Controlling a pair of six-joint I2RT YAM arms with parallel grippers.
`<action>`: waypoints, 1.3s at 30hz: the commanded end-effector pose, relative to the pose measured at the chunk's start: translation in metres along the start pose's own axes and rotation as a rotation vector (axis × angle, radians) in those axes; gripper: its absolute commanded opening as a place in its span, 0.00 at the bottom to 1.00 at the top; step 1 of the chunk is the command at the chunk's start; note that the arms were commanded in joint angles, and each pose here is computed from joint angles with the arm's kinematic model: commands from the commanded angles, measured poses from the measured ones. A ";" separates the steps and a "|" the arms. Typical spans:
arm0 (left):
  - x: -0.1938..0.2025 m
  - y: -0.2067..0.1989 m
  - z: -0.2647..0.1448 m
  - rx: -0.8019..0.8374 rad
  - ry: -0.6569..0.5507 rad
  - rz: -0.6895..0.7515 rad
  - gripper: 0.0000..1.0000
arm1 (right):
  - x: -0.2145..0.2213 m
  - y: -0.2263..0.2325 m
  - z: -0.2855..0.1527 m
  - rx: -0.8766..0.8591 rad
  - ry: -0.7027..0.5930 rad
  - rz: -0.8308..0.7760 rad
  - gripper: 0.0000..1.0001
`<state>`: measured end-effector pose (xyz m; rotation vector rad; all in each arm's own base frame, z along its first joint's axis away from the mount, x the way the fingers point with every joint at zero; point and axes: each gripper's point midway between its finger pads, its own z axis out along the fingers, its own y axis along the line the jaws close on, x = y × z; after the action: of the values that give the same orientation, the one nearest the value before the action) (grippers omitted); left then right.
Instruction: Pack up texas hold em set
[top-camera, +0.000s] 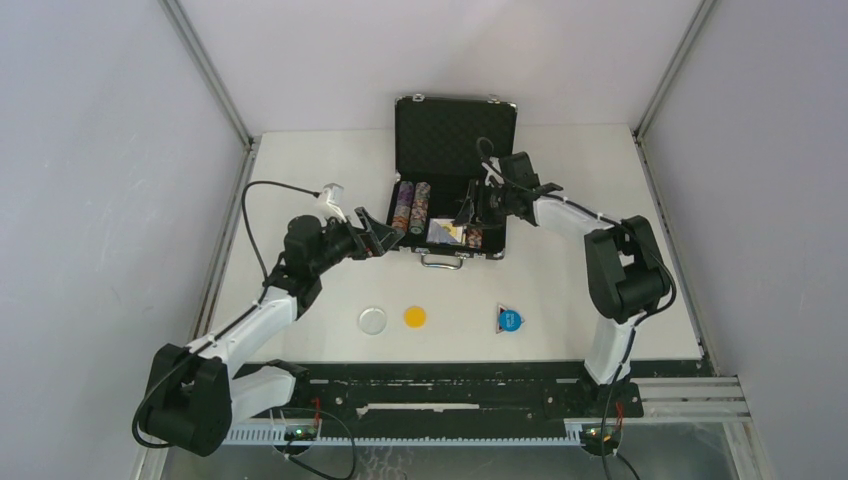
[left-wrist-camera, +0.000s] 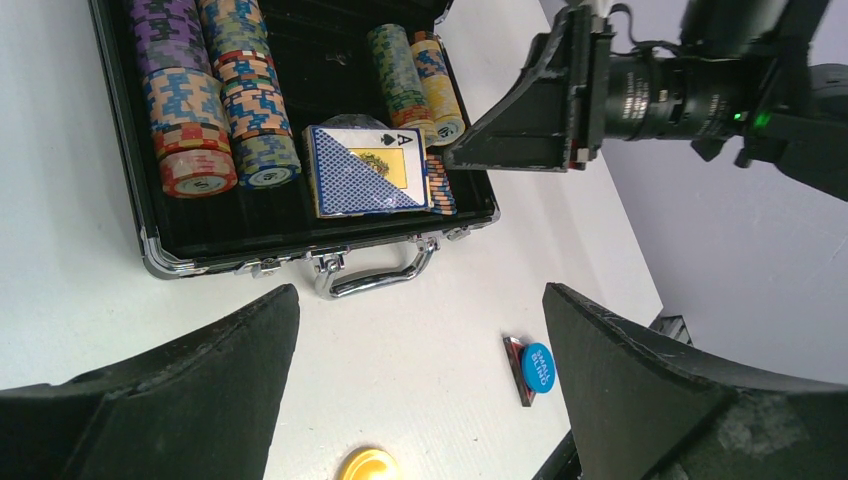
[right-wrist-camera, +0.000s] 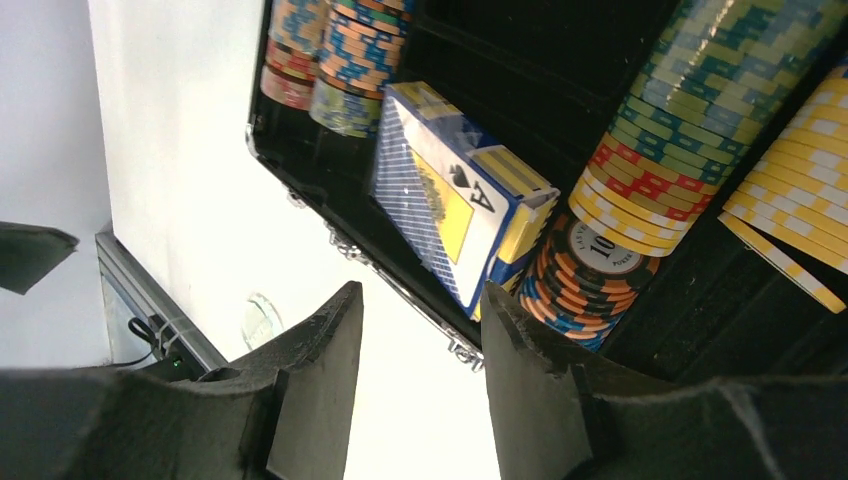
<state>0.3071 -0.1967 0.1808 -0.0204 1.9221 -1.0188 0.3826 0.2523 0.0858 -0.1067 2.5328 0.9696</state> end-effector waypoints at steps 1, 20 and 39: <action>-0.011 -0.008 0.001 0.033 -0.033 0.029 0.96 | -0.019 0.015 -0.021 0.013 -0.092 -0.081 0.54; -0.009 -0.005 0.002 0.024 -0.022 0.034 0.95 | 0.000 0.001 0.018 0.028 -0.009 -0.062 0.48; -0.006 -0.003 0.003 0.020 -0.009 0.032 0.94 | -0.019 0.034 -0.014 0.044 -0.092 -0.151 0.36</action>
<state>0.3079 -0.1972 0.1746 -0.0155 1.9398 -1.0132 0.3794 0.2584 0.0606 -0.1491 2.5989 0.8345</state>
